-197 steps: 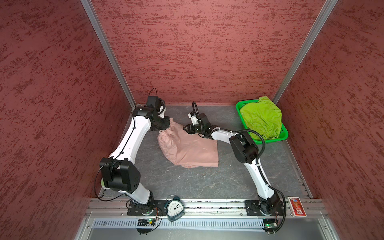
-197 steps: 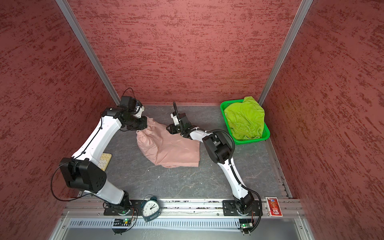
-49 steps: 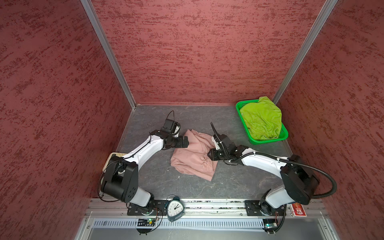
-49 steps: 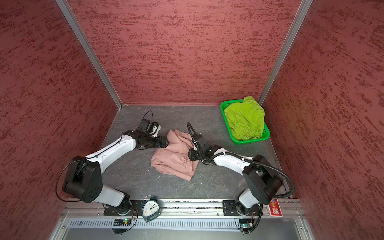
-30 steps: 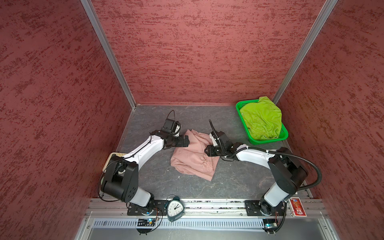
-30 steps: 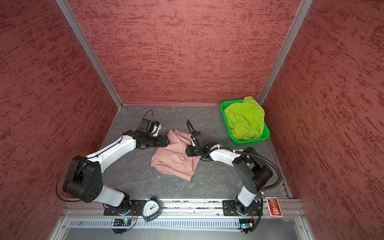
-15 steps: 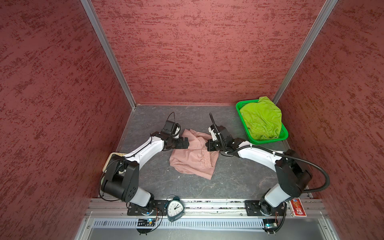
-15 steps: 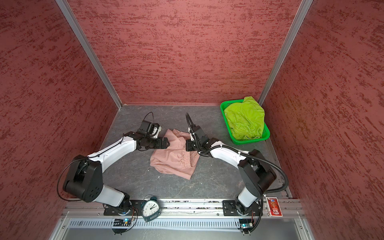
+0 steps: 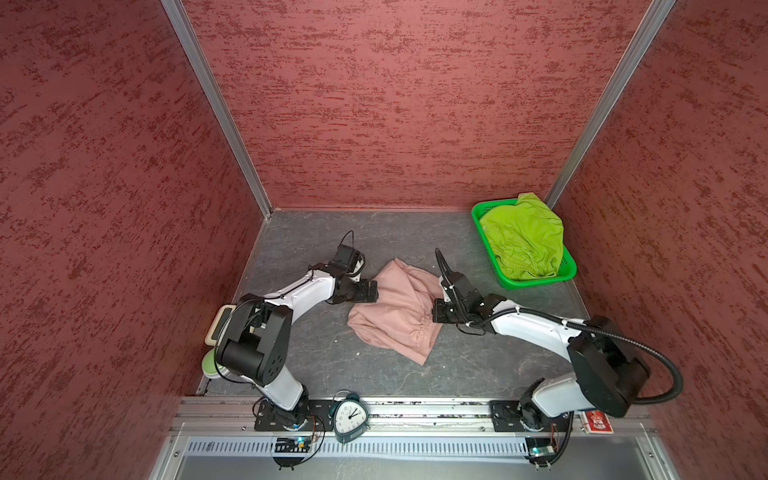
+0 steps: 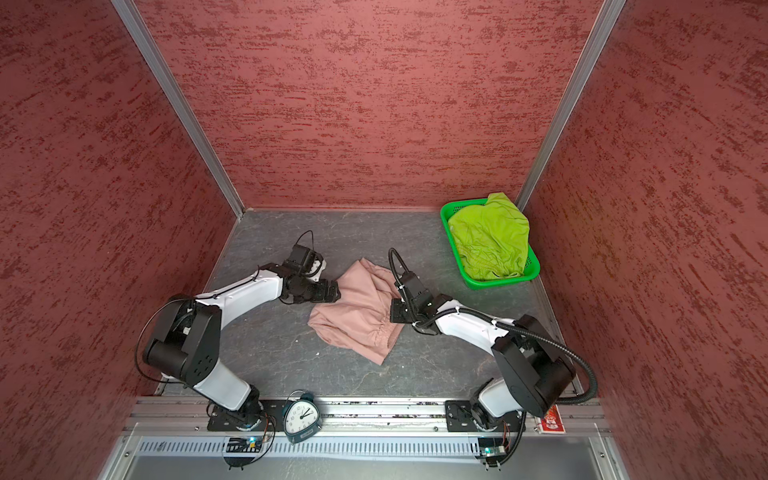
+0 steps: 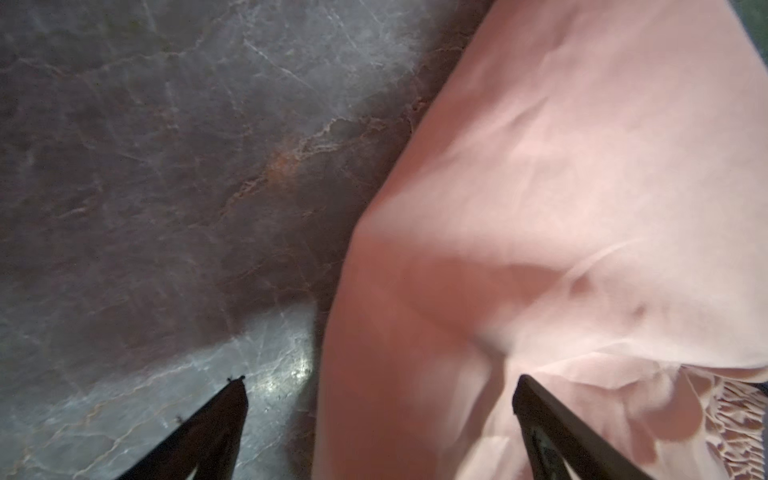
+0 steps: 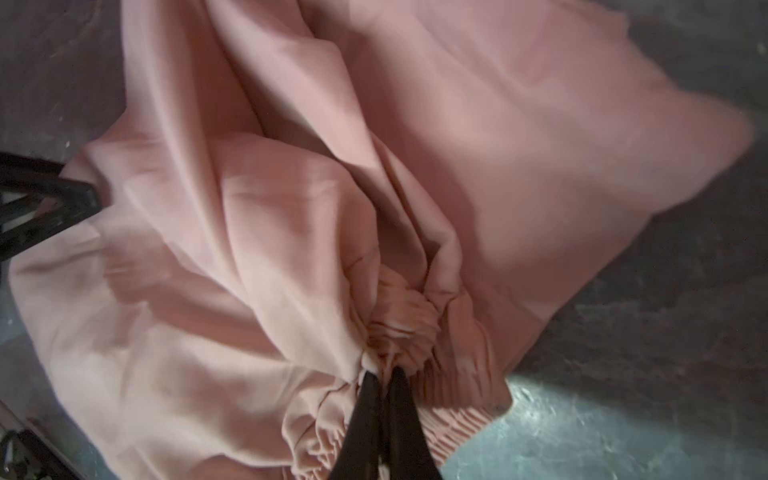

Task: Fold and stack the shorts

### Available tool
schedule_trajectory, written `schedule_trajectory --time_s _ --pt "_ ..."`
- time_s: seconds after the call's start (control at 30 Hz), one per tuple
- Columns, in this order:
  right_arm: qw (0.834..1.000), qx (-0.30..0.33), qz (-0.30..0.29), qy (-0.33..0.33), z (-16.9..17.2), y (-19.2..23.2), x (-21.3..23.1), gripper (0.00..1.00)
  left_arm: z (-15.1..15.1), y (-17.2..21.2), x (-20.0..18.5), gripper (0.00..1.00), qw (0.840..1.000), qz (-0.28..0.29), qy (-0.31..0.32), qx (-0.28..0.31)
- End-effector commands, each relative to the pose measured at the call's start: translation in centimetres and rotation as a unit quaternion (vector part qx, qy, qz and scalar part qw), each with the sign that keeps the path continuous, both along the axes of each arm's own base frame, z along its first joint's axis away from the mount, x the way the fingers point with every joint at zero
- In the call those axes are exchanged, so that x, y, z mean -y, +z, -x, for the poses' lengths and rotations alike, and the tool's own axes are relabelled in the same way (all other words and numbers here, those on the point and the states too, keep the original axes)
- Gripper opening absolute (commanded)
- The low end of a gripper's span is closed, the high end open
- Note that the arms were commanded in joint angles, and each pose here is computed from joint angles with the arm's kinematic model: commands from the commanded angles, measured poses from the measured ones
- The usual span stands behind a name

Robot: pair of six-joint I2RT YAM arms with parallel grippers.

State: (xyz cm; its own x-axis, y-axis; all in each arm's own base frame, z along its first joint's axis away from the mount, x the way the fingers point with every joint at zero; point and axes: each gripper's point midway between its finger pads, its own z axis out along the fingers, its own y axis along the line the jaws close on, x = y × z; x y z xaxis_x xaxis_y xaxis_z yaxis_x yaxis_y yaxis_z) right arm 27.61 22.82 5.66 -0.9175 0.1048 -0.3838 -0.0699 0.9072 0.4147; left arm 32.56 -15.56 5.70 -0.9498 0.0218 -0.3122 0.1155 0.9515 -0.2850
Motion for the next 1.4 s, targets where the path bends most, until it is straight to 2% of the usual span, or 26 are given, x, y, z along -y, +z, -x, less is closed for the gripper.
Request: schedule_trajectory --time_s 0.0,0.07,0.13,0.2,0.3,0.37,0.43,0.47,0.53,0.6,0.7,0.77,0.83,1.0,1.13,1.23,1.27,1.33,1.37 --pt "1.000 0.007 0.013 -0.020 -1.2 -0.1 0.7 0.27 0.0 -0.1 0.0 0.99 1.000 -0.009 -0.004 0.003" --pt "0.999 0.017 0.028 -0.010 -1.8 0.8 0.6 0.34 -0.2 0.4 0.1 0.99 1.000 -0.008 -0.005 0.006" --pt "0.999 0.034 0.037 -0.006 -2.5 2.4 0.6 0.46 -0.3 1.6 0.3 0.99 1.000 -0.003 -0.004 0.013" --pt "0.998 0.048 0.041 -0.004 -2.8 4.1 0.7 0.49 -0.4 3.6 0.8 0.99 1.000 0.011 -0.005 0.028" --pt "0.997 0.072 0.029 0.007 -2.6 6.2 0.4 0.49 -0.4 6.8 2.4 1.00 0.997 0.031 -0.027 0.063" --pt "0.997 0.077 0.005 0.029 -2.0 6.6 -0.8 0.43 -0.1 8.5 4.2 0.98 0.993 0.044 -0.056 0.090" --pt "0.996 0.072 -0.029 0.048 -1.1 6.5 -2.5 0.37 0.6 9.1 6.4 0.91 0.988 0.062 -0.089 0.109" --pt "0.996 0.064 -0.042 0.054 -0.7 6.1 -3.0 0.34 0.8 8.9 7.1 0.86 0.987 0.070 -0.096 0.110" --pt "0.997 0.033 -0.051 0.047 0.3 4.5 -3.2 0.28 1.6 8.1 8.6 0.67 0.985 0.104 -0.099 0.093" --pt "0.999 0.005 -0.035 0.030 1.1 2.8 -2.3 0.26 2.2 6.8 9.9 0.58 0.984 0.119 -0.105 0.076" --pt "1.000 -0.021 -0.002 0.004 2.4 0.5 -0.2 0.28 3.1 4.5 11.6 0.57 0.985 0.109 -0.118 0.055" --pt "0.999 -0.031 0.009 -0.005 3.0 -0.5 0.5 0.40 3.6 2.8 12.5 0.56 0.987 0.092 -0.128 0.039" --pt "0.999 -0.035 0.016 -0.007 3.1 -1.3 0.8 0.45 3.6 0.9 12.6 0.52 0.990 0.074 -0.123 0.017" --pt "0.999 -0.039 0.026 -0.001 2.3 -3.3 0.2 0.47 3.6 -1.8 11.7 0.44 0.993 0.040 -0.109 -0.011" --pt "0.999 -0.036 0.035 0.008 0.8 -4.3 -1.0 0.47 3.7 -3.3 9.5 0.40 0.995 -0.010 -0.096 -0.017" --pt "0.999 -0.026 0.001 0.024 -1.0 -4.8 -3.6 0.46 1.9 -3.0 5.6 0.43 0.998 -0.033 -0.054 -0.006" --pt "0.999 -0.021 -0.013 0.030 -1.8 -4.8 -4.7 0.46 1.0 -2.3 4.5 0.52 0.999 -0.029 -0.043 0.004" --pt "0.998 -0.005 -0.045 0.044 -4.0 -4.5 -7.4 0.46 -1.5 0.3 1.7 0.87 0.999 -0.028 -0.016 0.040" --pt "0.997 0.003 -0.057 0.050 -5.1 -4.1 -8.6 0.46 -2.4 1.9 0.8 1.00 0.998 -0.030 -0.012 0.061"
